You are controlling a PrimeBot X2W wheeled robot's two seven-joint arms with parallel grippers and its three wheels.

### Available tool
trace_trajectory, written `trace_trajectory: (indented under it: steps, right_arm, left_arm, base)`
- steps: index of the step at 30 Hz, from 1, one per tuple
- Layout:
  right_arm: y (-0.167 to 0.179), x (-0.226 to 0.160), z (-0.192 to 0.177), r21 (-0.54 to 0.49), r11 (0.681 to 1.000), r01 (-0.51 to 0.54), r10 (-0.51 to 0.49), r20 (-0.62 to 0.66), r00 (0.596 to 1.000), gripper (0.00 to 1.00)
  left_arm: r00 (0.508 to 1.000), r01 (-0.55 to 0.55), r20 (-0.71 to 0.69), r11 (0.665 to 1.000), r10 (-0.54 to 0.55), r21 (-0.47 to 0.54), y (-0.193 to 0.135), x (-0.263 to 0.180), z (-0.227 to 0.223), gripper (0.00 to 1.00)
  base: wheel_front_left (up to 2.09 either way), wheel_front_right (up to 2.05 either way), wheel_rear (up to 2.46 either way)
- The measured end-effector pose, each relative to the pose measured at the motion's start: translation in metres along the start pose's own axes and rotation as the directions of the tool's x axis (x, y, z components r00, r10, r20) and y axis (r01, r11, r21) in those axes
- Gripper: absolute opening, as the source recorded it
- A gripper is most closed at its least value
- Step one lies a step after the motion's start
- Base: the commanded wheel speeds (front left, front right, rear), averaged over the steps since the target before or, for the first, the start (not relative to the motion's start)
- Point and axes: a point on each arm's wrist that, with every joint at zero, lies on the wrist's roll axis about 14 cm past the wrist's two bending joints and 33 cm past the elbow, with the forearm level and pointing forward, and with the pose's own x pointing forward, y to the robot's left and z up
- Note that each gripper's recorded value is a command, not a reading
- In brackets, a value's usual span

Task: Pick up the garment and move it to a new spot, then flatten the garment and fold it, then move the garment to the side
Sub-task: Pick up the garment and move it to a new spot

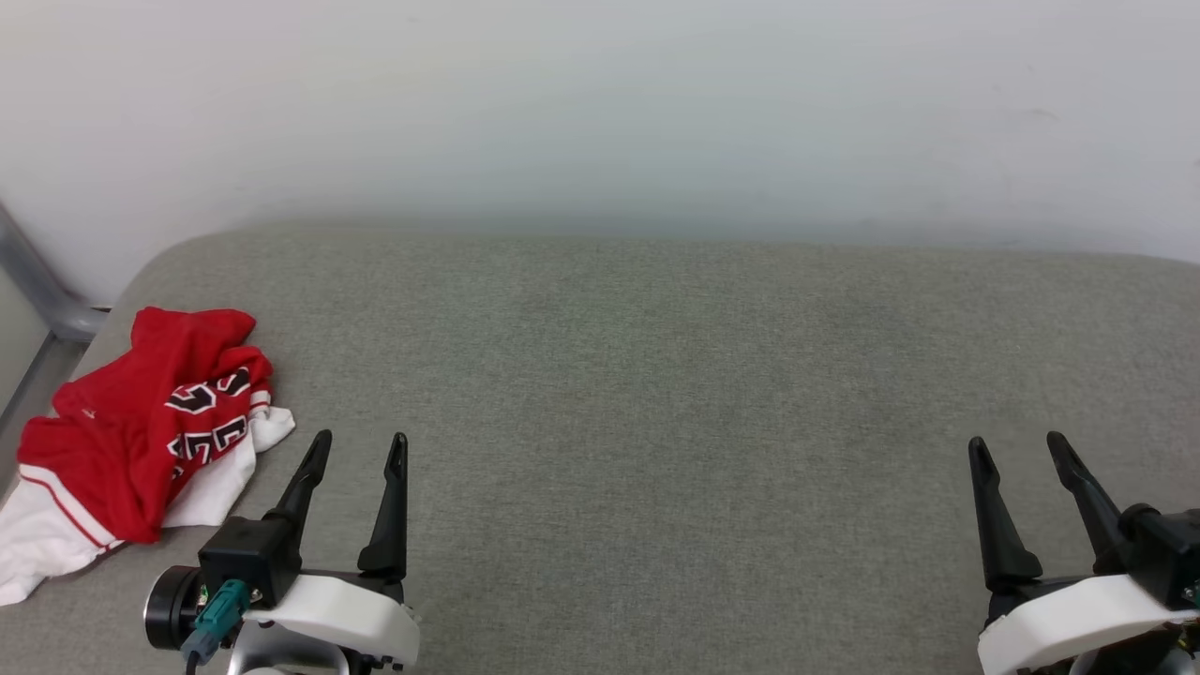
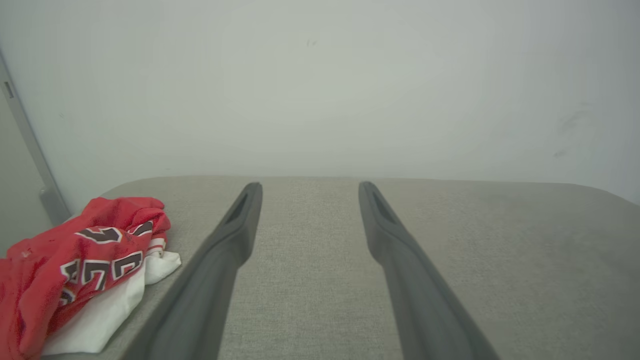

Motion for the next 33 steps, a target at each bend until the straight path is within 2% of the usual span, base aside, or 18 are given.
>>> trace_trajectory:
  steps: [5, 6, 11, 22, 33]
  right_arm:
    - [0.019, 0.010, 0.000, -0.001, 0.998, -0.057, 0.057, 0.003, 0.998, 1.00]
    - [0.033, 0.016, 0.000, -0.003, 0.995, -0.101, 0.101, 0.007, 0.995, 1.00]
    - [0.055, 0.026, 0.000, -0.001, 0.986, -0.166, 0.166, 0.016, 0.986, 1.00]
    - [0.111, 0.042, 0.000, -0.040, 0.946, -0.322, 0.323, 0.034, 0.946, 1.00]
    - [0.129, 0.050, -0.004, -0.030, 0.929, -0.368, 0.369, 0.029, 0.929, 1.00]
  left_arm:
    - [0.998, -0.061, 0.021, 0.998, 0.061, 0.004, 0.020, -0.011, 0.006, 1.00]
    - [0.994, -0.109, 0.033, 0.994, 0.109, 0.018, 0.035, -0.020, 0.009, 1.00]
    - [0.982, -0.189, 0.034, 0.982, 0.188, 0.027, 0.058, -0.042, 0.009, 1.00]
    - [0.937, -0.350, 0.027, 0.933, 0.349, 0.085, 0.106, -0.092, 0.008, 1.00]
    - [0.912, -0.409, 0.025, 0.907, 0.409, 0.100, 0.127, -0.107, 0.010, 1.00]
  base:
    - [0.00, 0.00, 0.00]
    - [0.00, 0.00, 0.00]
    - [0.00, 0.00, 0.00]
    - [0.00, 0.00, 0.00]
    - [0.00, 0.00, 0.00]
